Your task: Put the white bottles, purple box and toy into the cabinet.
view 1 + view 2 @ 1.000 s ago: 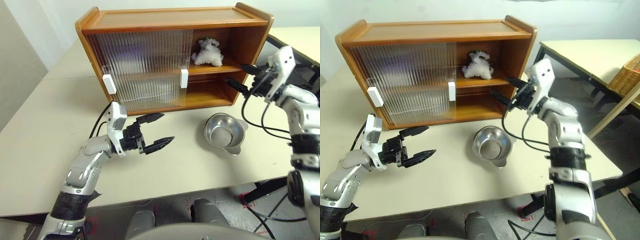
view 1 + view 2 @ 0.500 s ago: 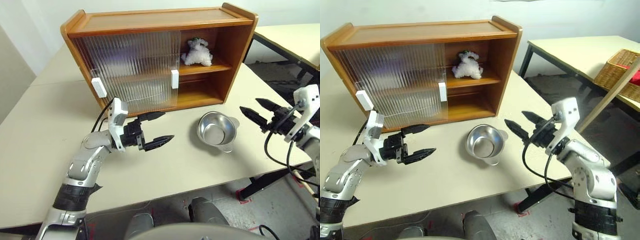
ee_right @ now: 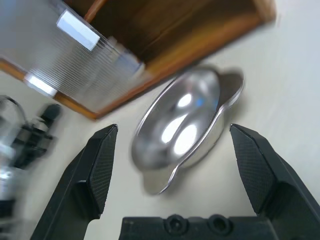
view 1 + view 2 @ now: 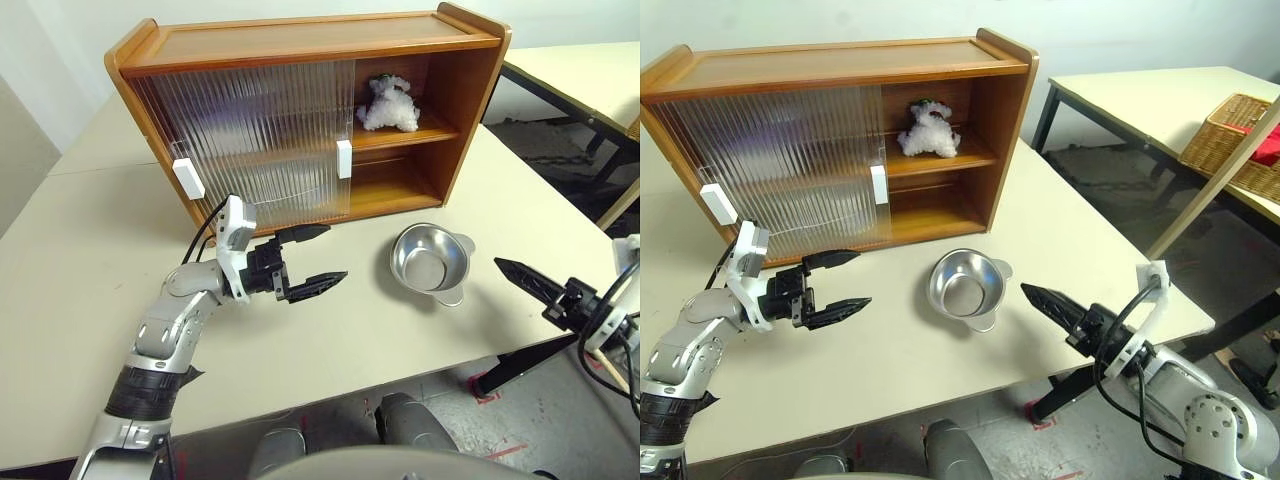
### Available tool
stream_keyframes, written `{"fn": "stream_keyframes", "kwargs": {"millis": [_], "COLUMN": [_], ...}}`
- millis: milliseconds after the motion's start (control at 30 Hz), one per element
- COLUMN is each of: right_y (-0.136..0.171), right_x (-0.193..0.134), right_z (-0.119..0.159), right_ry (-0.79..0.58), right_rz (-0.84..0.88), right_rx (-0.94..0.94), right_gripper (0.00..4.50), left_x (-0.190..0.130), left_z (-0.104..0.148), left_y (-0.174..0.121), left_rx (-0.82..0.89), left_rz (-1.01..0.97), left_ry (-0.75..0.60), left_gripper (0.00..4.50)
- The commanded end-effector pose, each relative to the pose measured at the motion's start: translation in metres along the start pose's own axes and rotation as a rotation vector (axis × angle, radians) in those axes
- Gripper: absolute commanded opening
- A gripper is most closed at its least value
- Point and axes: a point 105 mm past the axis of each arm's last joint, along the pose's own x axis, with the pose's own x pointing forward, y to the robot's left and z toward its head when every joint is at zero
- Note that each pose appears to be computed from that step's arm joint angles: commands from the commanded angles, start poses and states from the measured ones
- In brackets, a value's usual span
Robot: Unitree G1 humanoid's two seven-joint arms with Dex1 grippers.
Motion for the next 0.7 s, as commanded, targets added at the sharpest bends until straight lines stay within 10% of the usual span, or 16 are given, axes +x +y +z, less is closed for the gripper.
{"fn": "stream_keyframes", "kwargs": {"millis": [33,700], "right_y": [-0.008,-0.044], "right_x": [-0.007,-0.009], "right_z": [-0.009,-0.082], "right_ry": [0.002,0.139], "right_rz": [-0.024,-0.042], "right_rx": [0.169,0.572], "right_gripper": [4.46,4.46], "left_x": [-0.004,-0.01], "left_z": [-0.004,-0.007], "left_y": [-0.001,-0.005], "left_rx": [-0.007,0.0], "left_rz": [0.0,0.019], "left_ry": [0.022,0.04], "left_gripper": [4.5,4.5]}}
